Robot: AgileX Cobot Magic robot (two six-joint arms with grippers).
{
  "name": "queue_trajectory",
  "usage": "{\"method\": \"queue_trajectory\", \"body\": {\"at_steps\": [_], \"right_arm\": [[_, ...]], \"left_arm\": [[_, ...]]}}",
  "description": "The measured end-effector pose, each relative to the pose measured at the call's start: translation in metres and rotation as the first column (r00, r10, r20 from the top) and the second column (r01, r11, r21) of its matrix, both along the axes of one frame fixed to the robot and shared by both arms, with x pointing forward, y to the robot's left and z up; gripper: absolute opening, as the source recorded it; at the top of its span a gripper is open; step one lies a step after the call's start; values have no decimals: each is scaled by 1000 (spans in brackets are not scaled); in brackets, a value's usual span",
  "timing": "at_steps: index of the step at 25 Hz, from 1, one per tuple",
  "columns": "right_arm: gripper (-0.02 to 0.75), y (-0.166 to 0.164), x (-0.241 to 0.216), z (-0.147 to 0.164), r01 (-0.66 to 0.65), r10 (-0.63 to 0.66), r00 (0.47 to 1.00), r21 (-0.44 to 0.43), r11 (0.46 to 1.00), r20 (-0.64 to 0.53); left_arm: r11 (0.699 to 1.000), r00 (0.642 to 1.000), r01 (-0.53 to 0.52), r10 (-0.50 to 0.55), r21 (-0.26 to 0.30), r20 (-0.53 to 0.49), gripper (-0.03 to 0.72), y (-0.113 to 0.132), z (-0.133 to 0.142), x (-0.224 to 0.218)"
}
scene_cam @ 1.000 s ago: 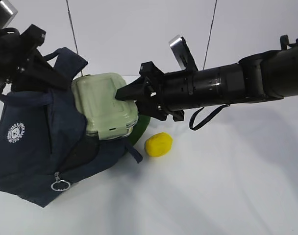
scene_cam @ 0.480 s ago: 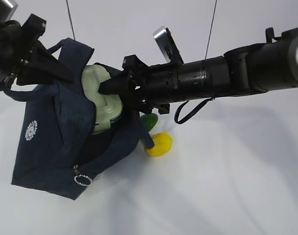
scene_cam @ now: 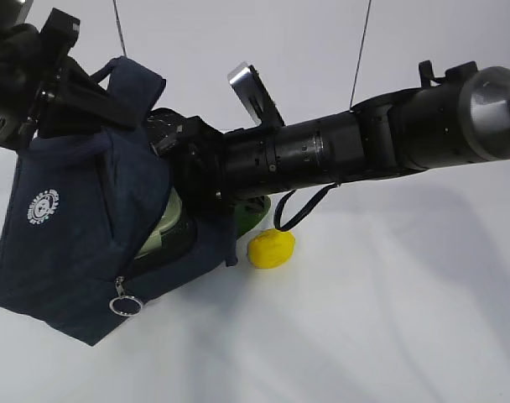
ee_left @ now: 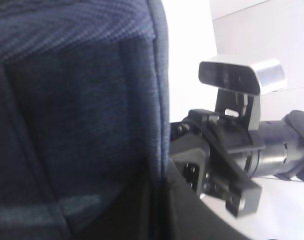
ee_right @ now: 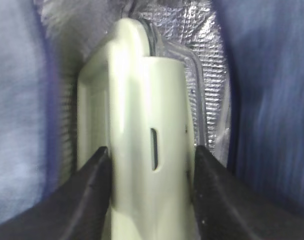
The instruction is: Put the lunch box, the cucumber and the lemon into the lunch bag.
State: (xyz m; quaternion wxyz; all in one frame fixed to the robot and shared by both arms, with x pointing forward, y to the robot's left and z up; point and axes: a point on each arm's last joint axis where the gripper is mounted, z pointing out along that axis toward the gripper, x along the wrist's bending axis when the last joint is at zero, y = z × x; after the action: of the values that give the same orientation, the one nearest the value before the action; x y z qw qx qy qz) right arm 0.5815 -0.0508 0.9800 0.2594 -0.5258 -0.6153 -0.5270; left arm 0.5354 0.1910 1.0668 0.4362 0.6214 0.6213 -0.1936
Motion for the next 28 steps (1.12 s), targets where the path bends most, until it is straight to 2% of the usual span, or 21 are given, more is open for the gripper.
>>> {"method": "queue_trajectory", "body": {"at_steps": [6, 10, 18, 28], "right_arm": [[351, 8, -3, 3, -25, 25, 1000, 2, 1000, 18], [351, 11, 2, -7, -22, 22, 1000, -9, 1000, 9], [351, 21, 14, -6, -48, 48, 998, 21, 999, 34], [351, 24, 17, -19, -74, 74, 997, 26, 997, 7]], "left_arm": [[1000, 1000, -5, 5, -13, -2, 0, -1, 1, 0], [1000, 1000, -4, 4, -13, 0, 0, -1, 1, 0], [1000, 1000, -2, 2, -10, -1, 0, -1, 0, 1], [1000, 1000, -2, 2, -9, -1, 0, 0, 0, 1]]}}
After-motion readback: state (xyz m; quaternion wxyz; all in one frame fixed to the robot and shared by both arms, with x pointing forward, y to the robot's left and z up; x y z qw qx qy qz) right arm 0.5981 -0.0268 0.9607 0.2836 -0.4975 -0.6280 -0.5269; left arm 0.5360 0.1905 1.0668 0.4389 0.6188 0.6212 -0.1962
